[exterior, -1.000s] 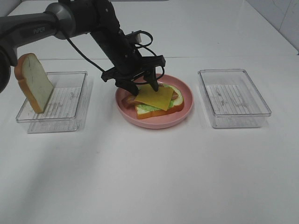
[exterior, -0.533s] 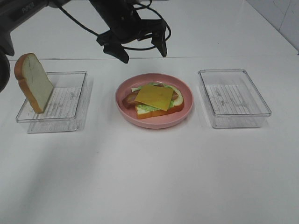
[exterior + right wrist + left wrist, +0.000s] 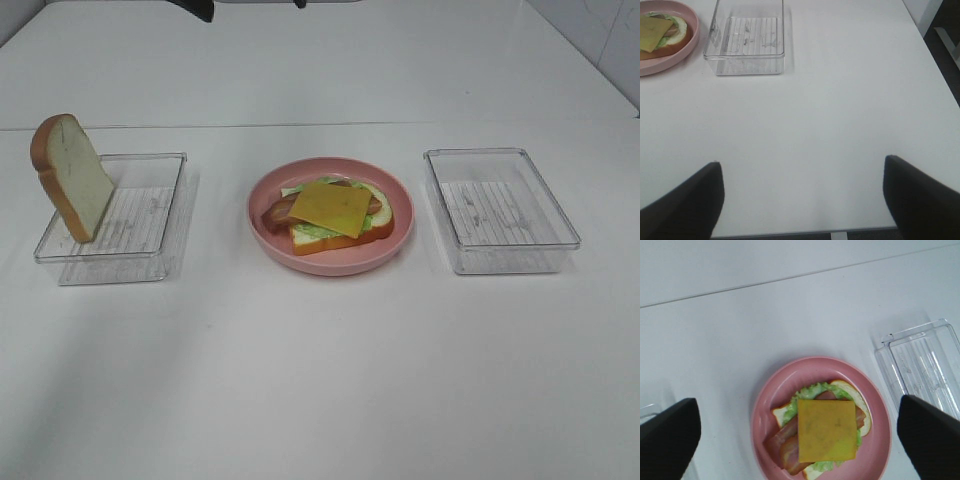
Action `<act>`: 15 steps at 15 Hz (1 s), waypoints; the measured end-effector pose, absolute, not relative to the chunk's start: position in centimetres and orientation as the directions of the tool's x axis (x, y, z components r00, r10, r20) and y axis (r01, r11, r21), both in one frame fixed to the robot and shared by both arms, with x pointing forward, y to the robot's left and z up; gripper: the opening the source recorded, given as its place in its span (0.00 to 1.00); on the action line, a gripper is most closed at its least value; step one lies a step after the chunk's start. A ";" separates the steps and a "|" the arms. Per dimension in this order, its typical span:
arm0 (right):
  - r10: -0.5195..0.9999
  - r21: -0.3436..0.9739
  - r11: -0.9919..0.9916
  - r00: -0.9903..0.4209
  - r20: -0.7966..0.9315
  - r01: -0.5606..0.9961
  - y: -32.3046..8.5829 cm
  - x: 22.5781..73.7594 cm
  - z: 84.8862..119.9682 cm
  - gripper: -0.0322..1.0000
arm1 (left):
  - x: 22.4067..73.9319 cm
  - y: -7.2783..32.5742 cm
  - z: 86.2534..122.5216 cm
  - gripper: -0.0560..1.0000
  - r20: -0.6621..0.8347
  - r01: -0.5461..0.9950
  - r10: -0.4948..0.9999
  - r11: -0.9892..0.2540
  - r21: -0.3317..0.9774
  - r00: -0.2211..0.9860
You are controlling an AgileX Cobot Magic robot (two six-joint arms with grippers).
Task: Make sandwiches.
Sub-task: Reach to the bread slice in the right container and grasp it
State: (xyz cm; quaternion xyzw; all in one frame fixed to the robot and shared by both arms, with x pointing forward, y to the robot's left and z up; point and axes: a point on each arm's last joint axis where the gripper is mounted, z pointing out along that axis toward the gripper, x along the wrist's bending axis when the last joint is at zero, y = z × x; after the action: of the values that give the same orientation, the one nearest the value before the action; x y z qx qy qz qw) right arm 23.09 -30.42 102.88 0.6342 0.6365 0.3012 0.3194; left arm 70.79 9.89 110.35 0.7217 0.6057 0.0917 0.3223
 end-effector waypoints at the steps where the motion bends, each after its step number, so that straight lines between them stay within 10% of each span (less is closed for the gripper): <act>1: 1.000 0.789 0.014 0.008 -0.025 0.615 -30.4 23.1 102.9 0.85 | 70.5 11.3 111.3 0.99 -0.250 0.815 0.941 -0.043 0.578 0.227; 15: 1.000 0.789 0.014 0.008 -0.025 0.615 -30.4 23.1 102.9 0.85 | 66.4 29.1 105.7 0.99 -0.086 0.949 0.986 0.159 0.272 -0.141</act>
State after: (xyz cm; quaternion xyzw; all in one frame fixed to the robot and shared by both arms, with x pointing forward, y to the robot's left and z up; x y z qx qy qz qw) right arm 23.09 -30.42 102.88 0.6342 0.6365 0.3012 0.3194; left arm 66.40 29.07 105.75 0.6439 0.7515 0.0760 0.1222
